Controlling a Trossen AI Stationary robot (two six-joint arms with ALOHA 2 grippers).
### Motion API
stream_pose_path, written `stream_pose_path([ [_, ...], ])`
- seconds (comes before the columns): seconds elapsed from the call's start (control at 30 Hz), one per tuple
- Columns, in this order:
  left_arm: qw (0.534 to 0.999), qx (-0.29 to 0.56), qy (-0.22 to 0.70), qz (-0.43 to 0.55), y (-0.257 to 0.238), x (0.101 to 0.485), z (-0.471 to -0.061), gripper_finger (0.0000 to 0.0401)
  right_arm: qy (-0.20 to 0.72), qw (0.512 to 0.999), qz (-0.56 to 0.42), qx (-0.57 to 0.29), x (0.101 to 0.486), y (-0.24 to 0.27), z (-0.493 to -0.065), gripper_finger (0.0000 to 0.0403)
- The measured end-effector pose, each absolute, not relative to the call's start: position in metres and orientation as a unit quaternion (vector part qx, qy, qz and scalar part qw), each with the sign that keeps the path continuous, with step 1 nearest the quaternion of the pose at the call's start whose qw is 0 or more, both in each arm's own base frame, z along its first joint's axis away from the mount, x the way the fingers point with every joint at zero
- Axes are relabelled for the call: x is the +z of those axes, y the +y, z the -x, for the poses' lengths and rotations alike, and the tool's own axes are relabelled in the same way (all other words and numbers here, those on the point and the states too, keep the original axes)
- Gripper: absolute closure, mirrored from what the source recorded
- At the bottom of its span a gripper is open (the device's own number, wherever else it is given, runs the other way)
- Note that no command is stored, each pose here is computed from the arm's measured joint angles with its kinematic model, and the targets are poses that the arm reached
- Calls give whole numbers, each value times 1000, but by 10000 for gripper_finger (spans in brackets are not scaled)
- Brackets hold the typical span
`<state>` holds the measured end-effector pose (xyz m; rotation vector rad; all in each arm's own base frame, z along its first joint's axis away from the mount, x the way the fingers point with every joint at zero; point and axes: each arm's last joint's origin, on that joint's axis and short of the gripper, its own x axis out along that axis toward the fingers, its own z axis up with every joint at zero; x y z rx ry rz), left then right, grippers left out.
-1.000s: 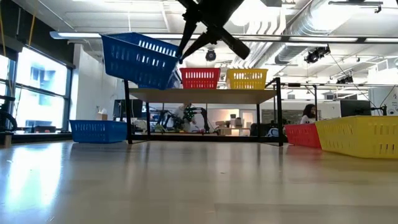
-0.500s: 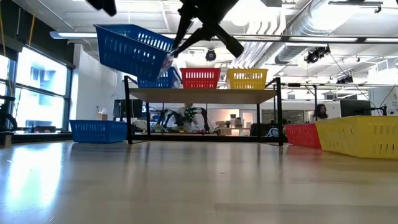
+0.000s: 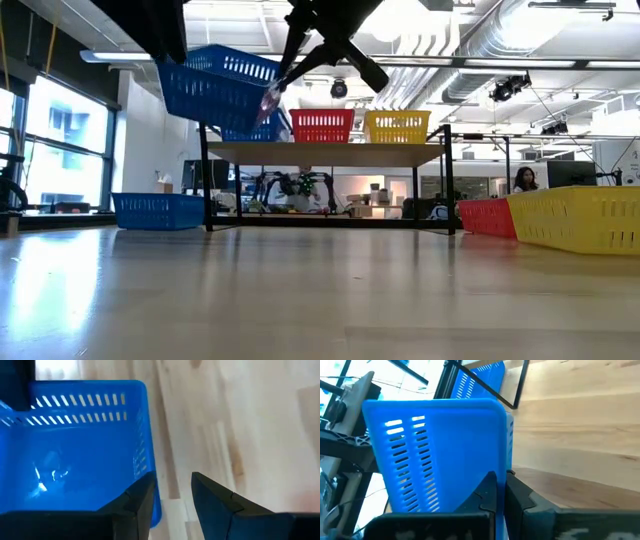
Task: Stack baskets on shelf by color
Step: Stack the bottom blue bin on top of the blue bin on the shelf
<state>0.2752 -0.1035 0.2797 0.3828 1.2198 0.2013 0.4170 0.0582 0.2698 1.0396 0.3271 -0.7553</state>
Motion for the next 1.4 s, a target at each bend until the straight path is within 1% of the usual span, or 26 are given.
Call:
stream_pose_path([
  [0.07, 789, 107, 577, -184, -101, 278, -274, 282, 145, 790, -489, -340, 272, 62, -418, 403],
  [0.3, 787, 134, 565, -208, -102, 278, -273, 282, 144, 789, -490, -341, 271, 65, -417, 403],
  [0.43, 781, 130, 570, -221, -103, 277, -272, 282, 137, 792, -491, -336, 273, 69, -418, 403],
  [0.63, 772, 115, 589, -209, -98, 274, -274, 284, 129, 797, -491, -326, 275, 79, -417, 403],
  [0.7, 771, 110, 594, -202, -97, 274, -274, 294, 127, 799, -489, -325, 275, 83, -416, 403],
  [0.77, 770, 103, 597, -199, -96, 274, -274, 315, 124, 801, -488, -325, 275, 86, -416, 403],
  [0.93, 766, 90, 599, -215, -97, 274, -274, 386, 129, 803, -484, -323, 275, 87, -416, 403],
  [0.97, 766, 90, 599, -216, -98, 274, -274, 393, 130, 805, -482, -322, 274, 87, -416, 403],
  [1.07, 766, 89, 598, -218, -100, 274, -273, 391, 133, 814, -472, -313, 275, 87, -417, 402],
  [1.2, 768, 84, 596, -221, -103, 274, -272, 398, 138, 821, -461, -308, 275, 88, -417, 384],
  [1.4, 768, 79, 595, -224, -106, 275, -270, 400, 147, 826, -452, -302, 277, 87, -416, 319],
])
